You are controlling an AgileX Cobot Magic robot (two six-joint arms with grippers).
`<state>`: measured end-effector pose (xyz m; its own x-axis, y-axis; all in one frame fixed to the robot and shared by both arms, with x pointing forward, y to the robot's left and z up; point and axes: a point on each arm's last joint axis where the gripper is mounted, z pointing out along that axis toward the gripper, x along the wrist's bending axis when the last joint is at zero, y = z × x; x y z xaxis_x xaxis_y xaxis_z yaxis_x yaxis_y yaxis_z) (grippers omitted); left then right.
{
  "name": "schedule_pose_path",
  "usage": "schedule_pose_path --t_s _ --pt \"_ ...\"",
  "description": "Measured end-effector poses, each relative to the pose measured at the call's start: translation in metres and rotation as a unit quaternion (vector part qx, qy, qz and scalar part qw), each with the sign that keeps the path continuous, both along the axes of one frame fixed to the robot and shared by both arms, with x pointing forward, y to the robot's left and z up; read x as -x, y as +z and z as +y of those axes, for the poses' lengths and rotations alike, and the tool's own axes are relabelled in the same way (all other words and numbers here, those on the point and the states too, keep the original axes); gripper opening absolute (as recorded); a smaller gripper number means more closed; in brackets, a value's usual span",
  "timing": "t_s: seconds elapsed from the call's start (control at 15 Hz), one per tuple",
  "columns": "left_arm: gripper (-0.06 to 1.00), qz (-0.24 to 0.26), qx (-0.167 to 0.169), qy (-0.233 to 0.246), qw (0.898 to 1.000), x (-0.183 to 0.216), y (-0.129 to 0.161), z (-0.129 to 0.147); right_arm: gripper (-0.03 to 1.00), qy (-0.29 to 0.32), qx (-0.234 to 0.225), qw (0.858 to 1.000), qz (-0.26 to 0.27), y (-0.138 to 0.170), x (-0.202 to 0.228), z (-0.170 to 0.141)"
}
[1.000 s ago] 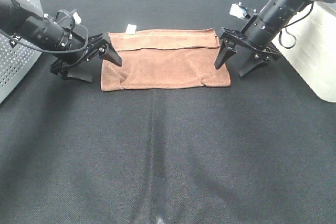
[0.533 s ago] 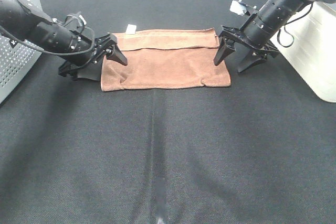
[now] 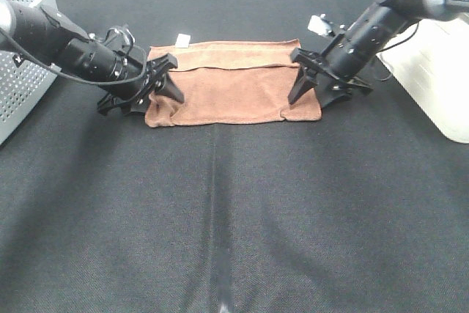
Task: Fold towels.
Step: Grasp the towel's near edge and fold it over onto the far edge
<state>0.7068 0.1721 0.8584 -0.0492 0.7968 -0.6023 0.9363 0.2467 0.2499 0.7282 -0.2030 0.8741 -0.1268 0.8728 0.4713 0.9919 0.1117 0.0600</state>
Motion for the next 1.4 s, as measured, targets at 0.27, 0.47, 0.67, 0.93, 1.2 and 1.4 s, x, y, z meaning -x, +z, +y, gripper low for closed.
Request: schedule_pose_path --t_s 0.27,0.47,0.67,0.93,1.2,1.4 --pt "0.07 0.013 -0.009 -0.019 1.0 0.004 -0.007 -0.001 0.1 -0.025 0.004 1.0 -0.003 -0.003 -0.003 0.0" --pt "0.02 0.007 -0.049 -0.045 0.998 0.006 0.001 0.006 0.0 -0.028 0.033 0.999 0.018 -0.005 0.0 -0.005" --pt "0.02 0.029 -0.06 -0.071 0.995 0.01 0.017 0.029 0.0 -0.022 0.046 0.998 0.039 0.005 0.008 -0.007" --pt "0.02 0.057 -0.079 -0.13 0.987 0.023 0.033 0.03 0.0 -0.027 0.049 0.995 0.08 0.007 0.045 -0.008" --pt "0.02 0.121 -0.084 -0.153 0.977 0.058 0.019 0.027 0.0 -0.03 0.038 0.994 0.095 0.009 0.084 -0.01" --pt "0.02 0.085 -0.092 -0.126 0.984 0.06 0.037 0.029 0.0 -0.025 0.037 0.995 0.089 0.008 0.084 -0.01"
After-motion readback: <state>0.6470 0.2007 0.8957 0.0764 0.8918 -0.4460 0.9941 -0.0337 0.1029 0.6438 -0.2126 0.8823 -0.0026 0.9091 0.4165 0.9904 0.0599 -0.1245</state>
